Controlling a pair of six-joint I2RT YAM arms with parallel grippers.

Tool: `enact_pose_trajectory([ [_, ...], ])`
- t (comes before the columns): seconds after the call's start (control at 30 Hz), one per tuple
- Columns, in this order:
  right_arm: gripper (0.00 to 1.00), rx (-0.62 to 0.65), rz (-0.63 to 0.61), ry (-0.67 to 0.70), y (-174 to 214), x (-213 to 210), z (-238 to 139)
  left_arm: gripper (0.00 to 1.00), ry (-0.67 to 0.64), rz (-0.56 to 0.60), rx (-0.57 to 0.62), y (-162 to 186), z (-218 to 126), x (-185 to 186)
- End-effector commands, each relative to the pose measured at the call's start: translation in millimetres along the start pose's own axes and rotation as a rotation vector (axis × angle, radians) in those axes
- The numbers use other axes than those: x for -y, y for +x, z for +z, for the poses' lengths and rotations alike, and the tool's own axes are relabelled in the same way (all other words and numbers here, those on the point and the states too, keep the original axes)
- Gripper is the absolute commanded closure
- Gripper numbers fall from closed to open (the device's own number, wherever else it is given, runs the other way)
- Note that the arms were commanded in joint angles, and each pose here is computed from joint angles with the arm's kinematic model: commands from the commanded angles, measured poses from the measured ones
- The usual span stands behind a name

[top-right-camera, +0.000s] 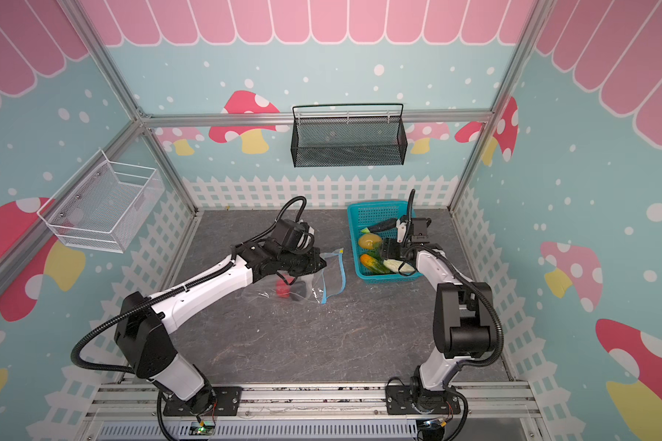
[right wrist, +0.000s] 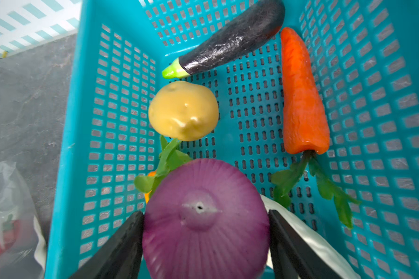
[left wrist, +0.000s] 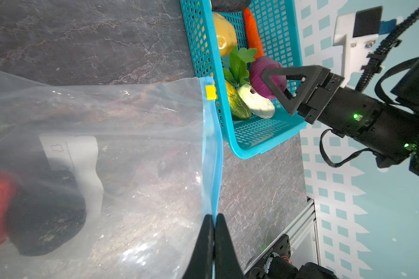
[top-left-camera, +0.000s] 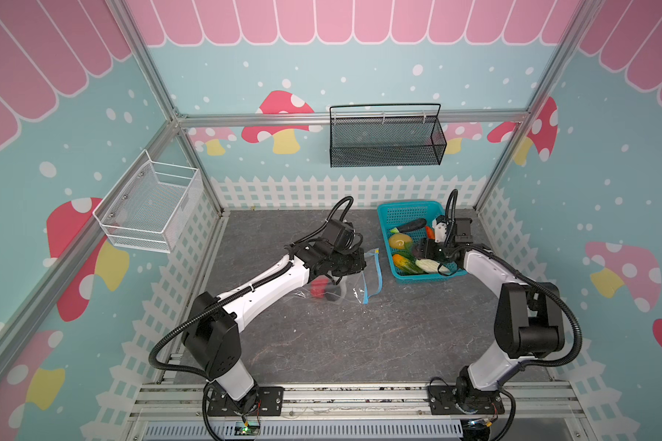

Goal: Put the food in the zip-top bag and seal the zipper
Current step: 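Lower the right gripper onto the purple onion and grasp it, then carry the purple onion with the right gripper to the bag mouth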

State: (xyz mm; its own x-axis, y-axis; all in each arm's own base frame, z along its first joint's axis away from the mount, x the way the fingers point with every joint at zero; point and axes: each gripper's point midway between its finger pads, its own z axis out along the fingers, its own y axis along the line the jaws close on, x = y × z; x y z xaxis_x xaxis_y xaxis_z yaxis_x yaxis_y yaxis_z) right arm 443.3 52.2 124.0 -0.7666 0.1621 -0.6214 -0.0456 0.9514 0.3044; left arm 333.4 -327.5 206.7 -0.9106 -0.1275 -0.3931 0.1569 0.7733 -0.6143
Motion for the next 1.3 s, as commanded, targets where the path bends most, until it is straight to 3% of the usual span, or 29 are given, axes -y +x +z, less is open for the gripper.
enact_pose_trajectory([
  [0.0, 0.35, 0.036, 0.003, -0.028, -4, -8, -11, 1.00, -0.006, -0.011, 0.007, 0, 7, -1],
  [0.43, 0.35, 0.085, -0.024, -0.146, -10, -39, -54, 1.00, 0.016, -0.006, 0.020, -8, 3, 9],
  [0.83, 0.37, 0.113, -0.137, -0.508, 34, -136, -106, 1.00, 0.024, -0.001, 0.038, -12, -5, 14],
  [1.27, 0.38, -0.004, -0.195, -0.612, 88, -185, -82, 1.00, 0.034, 0.004, 0.054, -12, -15, 18],
])
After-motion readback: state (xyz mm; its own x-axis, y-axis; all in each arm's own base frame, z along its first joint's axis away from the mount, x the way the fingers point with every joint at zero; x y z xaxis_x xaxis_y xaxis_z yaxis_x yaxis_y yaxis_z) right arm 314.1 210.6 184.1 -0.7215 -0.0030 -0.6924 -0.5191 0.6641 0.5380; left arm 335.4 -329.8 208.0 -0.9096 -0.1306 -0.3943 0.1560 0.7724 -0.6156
